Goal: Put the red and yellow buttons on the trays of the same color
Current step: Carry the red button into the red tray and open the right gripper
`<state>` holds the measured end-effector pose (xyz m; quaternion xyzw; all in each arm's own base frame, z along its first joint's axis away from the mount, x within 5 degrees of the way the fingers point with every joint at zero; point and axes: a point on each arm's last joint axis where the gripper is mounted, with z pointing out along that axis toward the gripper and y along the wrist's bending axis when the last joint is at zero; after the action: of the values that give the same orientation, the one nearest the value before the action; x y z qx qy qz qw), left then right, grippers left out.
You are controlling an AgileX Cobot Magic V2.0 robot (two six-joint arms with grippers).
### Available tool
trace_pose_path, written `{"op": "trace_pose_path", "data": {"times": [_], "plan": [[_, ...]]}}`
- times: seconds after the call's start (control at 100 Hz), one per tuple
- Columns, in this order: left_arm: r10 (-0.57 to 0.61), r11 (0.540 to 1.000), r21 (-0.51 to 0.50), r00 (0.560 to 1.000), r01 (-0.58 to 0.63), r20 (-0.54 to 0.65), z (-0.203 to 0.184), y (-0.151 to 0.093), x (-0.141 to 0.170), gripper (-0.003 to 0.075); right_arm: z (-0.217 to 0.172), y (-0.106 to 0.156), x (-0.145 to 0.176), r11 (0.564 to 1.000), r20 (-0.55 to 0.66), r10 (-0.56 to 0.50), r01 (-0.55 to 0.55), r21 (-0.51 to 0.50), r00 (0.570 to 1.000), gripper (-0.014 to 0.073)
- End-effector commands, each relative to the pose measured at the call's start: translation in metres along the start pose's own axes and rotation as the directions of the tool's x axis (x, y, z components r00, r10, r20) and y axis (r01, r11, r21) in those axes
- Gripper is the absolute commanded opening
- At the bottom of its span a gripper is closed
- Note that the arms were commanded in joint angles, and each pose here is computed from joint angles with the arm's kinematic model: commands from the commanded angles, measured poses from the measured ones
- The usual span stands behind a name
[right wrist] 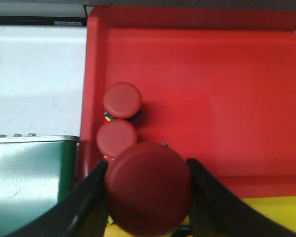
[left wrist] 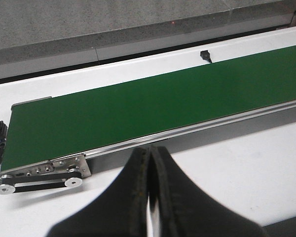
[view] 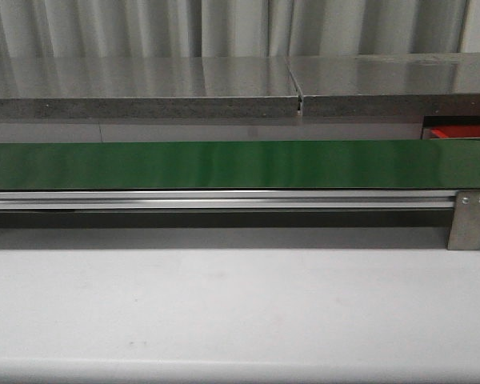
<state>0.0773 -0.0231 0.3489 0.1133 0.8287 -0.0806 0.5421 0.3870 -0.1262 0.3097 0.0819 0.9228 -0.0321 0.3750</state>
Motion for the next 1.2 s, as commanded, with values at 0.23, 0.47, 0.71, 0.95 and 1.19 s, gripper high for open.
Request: {"op": "trace_pose_path", "data": {"times": [0.23,0.47,0.71,0.95,1.19], "plan": [[-0.02,1.0,0.001,0.995,0.02,0.094,-0.005,0.0,-0.014,-0.002,0.004,-0.03,-0.017,0.993,0.143,0.089,-0.1,0.066,0.986,-0.007],[-0.022,1.0,-0.007,0.995,0.023,0.094,-0.005,0.0,-0.014,-0.002,0.033,-0.034,-0.034,0.993,0.075,0.114,-0.116,0.021,0.991,-0.007],[-0.022,1.0,-0.007,0.995,0.023,0.094,-0.005,0.0,-0.014,-0.002,0.059,-0.039,-0.043,0.993,0.079,0.113,-0.115,0.018,0.99,-0.007],[-0.022,1.0,-0.007,0.995,0.023,0.094,-0.005,0.0,-0.014,-0.002,0.089,-0.042,-0.032,0.991,0.055,0.129,-0.131,0.02,0.99,-0.007],[-0.022,1.0,-0.007,0.995,0.023,0.094,-0.005,0.0,-0.014,-0.002,0.108,-0.044,-0.024,0.989,0.05,0.146,-0.147,0.019,0.988,-0.0068]]}}
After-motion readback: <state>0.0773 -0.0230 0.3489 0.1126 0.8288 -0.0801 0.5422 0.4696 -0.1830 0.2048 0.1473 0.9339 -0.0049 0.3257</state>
